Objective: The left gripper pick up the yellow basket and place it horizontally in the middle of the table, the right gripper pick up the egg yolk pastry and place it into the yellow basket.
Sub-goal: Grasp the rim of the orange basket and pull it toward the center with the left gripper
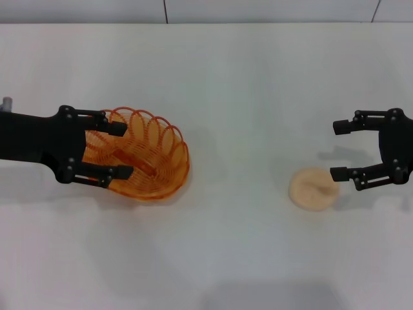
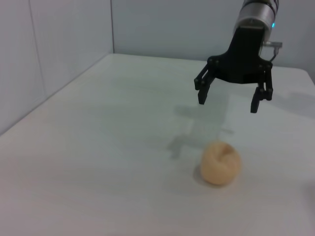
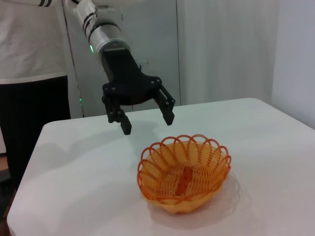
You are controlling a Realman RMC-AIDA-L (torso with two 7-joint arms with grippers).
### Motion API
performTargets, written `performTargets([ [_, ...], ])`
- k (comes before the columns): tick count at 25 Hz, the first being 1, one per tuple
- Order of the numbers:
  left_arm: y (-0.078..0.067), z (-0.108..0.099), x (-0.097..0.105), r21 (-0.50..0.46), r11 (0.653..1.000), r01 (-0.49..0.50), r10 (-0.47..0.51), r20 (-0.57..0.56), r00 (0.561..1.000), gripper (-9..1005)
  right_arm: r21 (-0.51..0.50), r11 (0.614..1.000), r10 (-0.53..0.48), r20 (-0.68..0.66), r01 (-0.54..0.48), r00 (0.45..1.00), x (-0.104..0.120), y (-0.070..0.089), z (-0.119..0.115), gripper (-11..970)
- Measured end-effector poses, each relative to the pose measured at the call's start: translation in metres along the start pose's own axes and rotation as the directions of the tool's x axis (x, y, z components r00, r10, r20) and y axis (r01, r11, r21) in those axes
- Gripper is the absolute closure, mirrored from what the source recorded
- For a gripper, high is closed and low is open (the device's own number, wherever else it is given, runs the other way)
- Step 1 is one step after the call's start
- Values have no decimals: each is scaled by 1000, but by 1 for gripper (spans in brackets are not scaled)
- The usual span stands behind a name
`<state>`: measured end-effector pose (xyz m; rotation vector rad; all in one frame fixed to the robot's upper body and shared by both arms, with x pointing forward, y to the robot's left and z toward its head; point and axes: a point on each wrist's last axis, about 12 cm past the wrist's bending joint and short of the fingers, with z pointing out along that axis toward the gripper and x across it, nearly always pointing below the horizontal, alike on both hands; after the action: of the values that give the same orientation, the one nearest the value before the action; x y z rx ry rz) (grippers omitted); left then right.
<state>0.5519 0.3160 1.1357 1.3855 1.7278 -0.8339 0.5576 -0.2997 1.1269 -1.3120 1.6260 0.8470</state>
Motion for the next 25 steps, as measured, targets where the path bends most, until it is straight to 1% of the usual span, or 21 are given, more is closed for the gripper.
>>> performTargets([
  [5,1,3,-2,7,1000,-4,4,-11,1000,212,-2,1000,-2,3,2,1000,-1,0,1,90],
  [20,3,3,0,-11,1000,6,-6,-21,1000,211,1,1000,-1,5,1,1000,-1,0,3,89],
  [22,3,2,1,-22,999,26,-27,-20,999,211,7,1000,-1,4,1,1000,0,0,3,89],
  [25,8,-5,-5,-65,988,137,-139,-16,990,211,18,1000,0,4,0,1000,0,-1,2,89],
])
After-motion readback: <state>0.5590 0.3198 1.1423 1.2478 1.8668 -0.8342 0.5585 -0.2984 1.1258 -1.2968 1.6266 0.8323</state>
